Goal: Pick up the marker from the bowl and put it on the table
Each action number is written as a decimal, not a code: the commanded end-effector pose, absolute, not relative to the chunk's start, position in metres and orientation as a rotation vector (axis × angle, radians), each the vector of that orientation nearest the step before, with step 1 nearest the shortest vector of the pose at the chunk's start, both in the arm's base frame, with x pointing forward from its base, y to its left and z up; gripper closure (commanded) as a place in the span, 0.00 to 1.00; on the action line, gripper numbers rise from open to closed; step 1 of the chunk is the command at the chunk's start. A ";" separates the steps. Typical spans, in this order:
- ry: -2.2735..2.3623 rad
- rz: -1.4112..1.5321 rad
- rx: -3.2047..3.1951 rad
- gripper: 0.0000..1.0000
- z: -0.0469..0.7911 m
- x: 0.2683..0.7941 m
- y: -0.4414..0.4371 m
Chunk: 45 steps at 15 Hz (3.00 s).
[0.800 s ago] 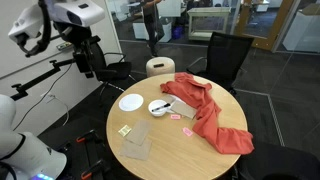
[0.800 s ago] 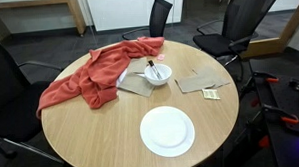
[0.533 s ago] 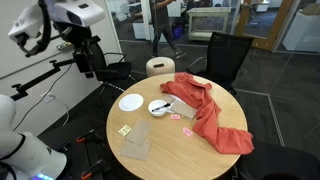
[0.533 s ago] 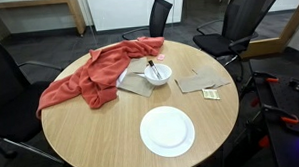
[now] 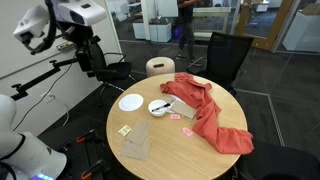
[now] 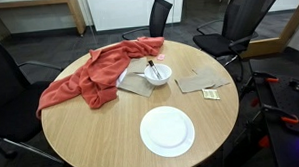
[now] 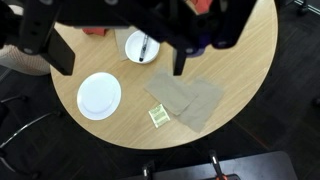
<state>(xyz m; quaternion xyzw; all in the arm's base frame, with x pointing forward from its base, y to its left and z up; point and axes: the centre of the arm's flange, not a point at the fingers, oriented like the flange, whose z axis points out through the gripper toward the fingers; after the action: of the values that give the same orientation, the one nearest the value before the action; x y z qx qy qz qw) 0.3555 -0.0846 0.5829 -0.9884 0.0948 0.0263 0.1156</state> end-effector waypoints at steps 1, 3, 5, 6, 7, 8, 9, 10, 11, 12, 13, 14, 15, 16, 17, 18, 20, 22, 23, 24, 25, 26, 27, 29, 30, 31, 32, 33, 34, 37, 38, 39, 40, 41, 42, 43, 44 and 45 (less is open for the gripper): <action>0.272 0.065 -2.920 0.00 0.569 0.387 -0.068; 0.268 0.046 -2.937 0.00 0.554 0.406 -0.059; 0.291 0.022 -2.959 0.00 0.536 0.425 -0.052; 0.312 0.009 -2.976 0.00 0.525 0.435 -0.048; 0.324 -0.008 -2.986 0.00 0.514 0.444 -0.045; 0.344 -0.019 -2.992 0.00 0.501 0.454 -0.040; 0.354 -0.031 -2.995 0.00 0.489 0.463 -0.037; 0.356 -0.052 -2.988 0.00 0.477 0.472 -0.032; 0.362 -0.060 -2.990 0.00 0.466 0.479 -0.030; 0.368 -0.070 -2.989 0.00 0.453 0.485 -0.027; 0.398 -0.078 -2.995 0.00 0.439 0.492 -0.024; 0.411 -0.080 -2.997 0.00 0.428 0.497 -0.022; 0.433 -0.078 -3.001 0.00 0.415 0.503 -0.020; 0.451 -0.078 -2.997 0.00 0.403 0.508 -0.017; 0.468 -0.092 -3.006 0.00 0.392 0.512 -0.016; 0.485 -0.101 -3.014 0.00 0.381 0.516 -0.014; 0.517 -0.111 -3.033 0.00 0.357 0.524 -0.007; 0.552 -0.132 -3.056 0.00 0.336 0.531 -0.001; 0.563 -0.146 -3.066 0.00 0.326 0.534 0.001; 0.575 -0.160 -3.077 0.00 0.318 0.535 0.005; 0.582 -0.166 -3.086 0.00 0.310 0.536 0.008; 0.584 -0.154 -3.094 0.00 0.304 0.537 0.011; 0.579 -0.126 -3.101 0.00 0.301 0.535 0.013; 0.559 -0.104 -3.095 0.00 0.299 0.533 0.009; 0.556 -0.098 -3.097 0.00 0.297 0.533 0.010; 0.554 -0.097 -3.097 0.00 0.297 0.533 0.011; 0.554 -0.098 -3.097 0.00 0.297 0.533 0.011; 0.555 -0.099 -3.097 0.00 0.297 0.533 0.011; 0.555 -0.099 -3.097 0.00 0.297 0.533 0.011; 0.566 -0.113 -3.103 0.00 0.290 0.539 0.013; 0.590 -0.111 -3.111 0.00 0.285 0.542 0.015; 0.588 -0.104 -3.115 0.00 0.280 0.544 0.017; 0.601 -0.108 -3.127 0.00 0.275 0.547 0.019; 0.615 -0.113 -3.133 0.00 0.269 0.551 0.021; 0.629 -0.124 -3.136 0.00 0.263 0.556 0.023; 0.647 -0.143 -3.137 0.00 0.258 0.559 0.024; 0.655 -0.163 -3.133 0.00 0.252 0.563 0.025; 0.670 -0.190 -3.131 0.00 0.247 0.566 0.025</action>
<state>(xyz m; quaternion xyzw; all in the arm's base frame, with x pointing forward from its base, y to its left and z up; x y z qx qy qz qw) 0.5483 0.0206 0.2622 -0.9801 0.1935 -0.0371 -0.0248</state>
